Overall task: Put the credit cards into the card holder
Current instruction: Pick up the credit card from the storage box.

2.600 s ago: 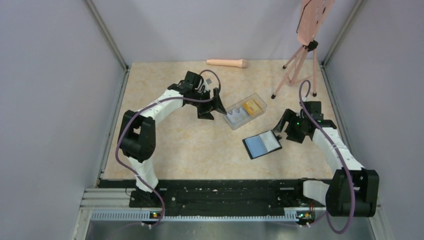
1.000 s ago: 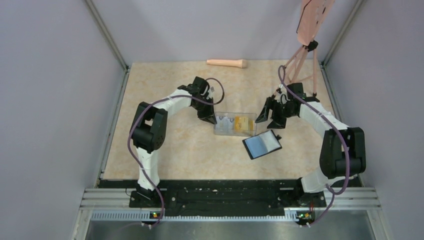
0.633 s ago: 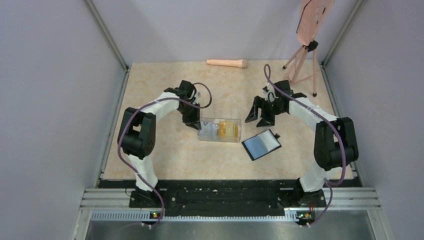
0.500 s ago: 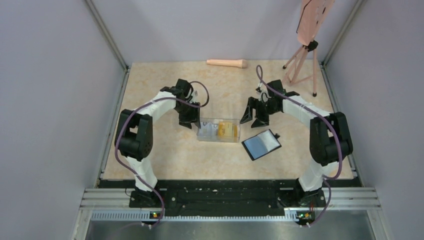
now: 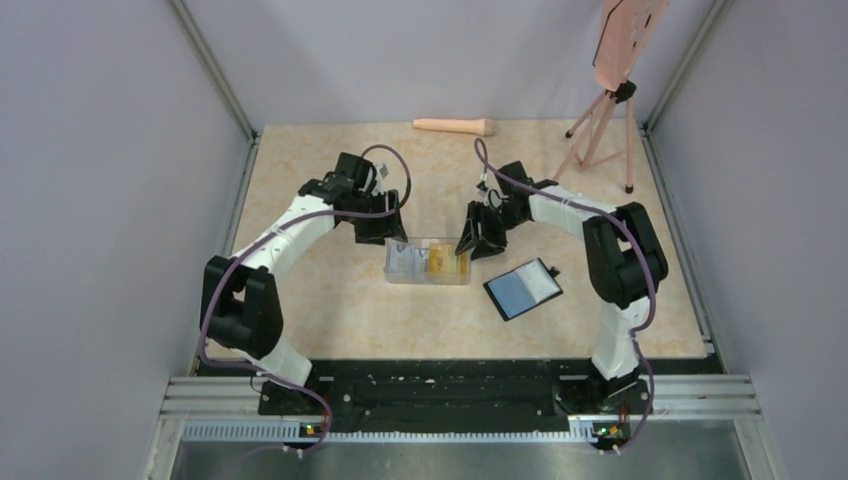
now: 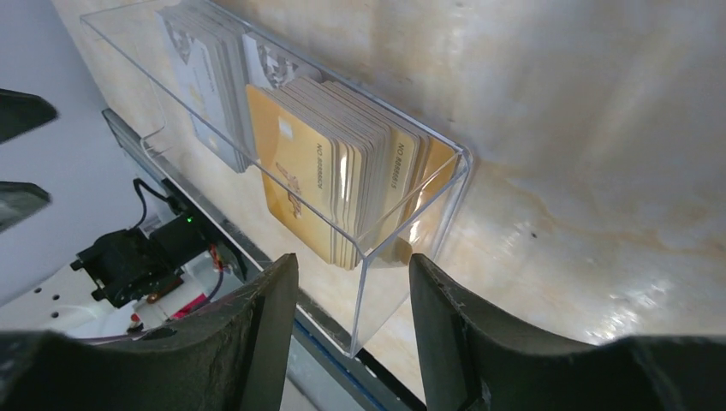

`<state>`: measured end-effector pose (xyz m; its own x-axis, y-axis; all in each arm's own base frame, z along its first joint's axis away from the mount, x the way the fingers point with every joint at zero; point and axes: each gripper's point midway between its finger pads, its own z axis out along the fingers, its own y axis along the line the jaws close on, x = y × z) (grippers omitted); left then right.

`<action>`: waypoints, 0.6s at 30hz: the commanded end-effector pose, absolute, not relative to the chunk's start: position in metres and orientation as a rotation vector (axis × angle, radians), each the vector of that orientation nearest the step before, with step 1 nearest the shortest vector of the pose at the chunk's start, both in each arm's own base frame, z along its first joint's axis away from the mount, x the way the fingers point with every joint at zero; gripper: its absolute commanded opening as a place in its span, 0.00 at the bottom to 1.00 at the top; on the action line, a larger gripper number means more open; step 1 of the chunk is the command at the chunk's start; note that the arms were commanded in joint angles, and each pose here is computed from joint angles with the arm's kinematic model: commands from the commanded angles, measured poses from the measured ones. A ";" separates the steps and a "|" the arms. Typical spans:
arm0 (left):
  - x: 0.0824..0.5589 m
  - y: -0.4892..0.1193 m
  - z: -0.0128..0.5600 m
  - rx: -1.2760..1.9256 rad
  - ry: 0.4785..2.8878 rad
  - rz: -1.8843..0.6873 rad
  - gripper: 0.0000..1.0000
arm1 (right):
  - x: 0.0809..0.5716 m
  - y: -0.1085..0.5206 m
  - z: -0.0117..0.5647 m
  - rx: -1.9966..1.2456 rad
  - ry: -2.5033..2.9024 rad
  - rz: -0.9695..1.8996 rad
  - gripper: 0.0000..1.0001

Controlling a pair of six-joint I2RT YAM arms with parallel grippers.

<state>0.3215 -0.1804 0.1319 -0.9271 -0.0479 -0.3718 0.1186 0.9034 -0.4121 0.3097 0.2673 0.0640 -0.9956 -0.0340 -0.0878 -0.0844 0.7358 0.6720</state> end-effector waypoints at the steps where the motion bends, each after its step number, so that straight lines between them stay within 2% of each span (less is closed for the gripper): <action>1: 0.316 -0.209 0.127 0.024 2.671 -0.783 0.63 | 0.312 0.307 0.090 -0.147 2.782 1.293 0.50; 18: 0.314 -0.252 0.063 0.047 2.777 -0.786 0.63 | 0.298 0.306 0.097 -0.111 2.782 1.357 0.51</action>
<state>0.3054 -0.2371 0.0670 -0.9741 -0.0349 -0.2235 0.0834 0.8631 -0.4980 0.3018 0.2973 0.0738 -0.9988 -0.0274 -0.0401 -0.0482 0.6659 0.7445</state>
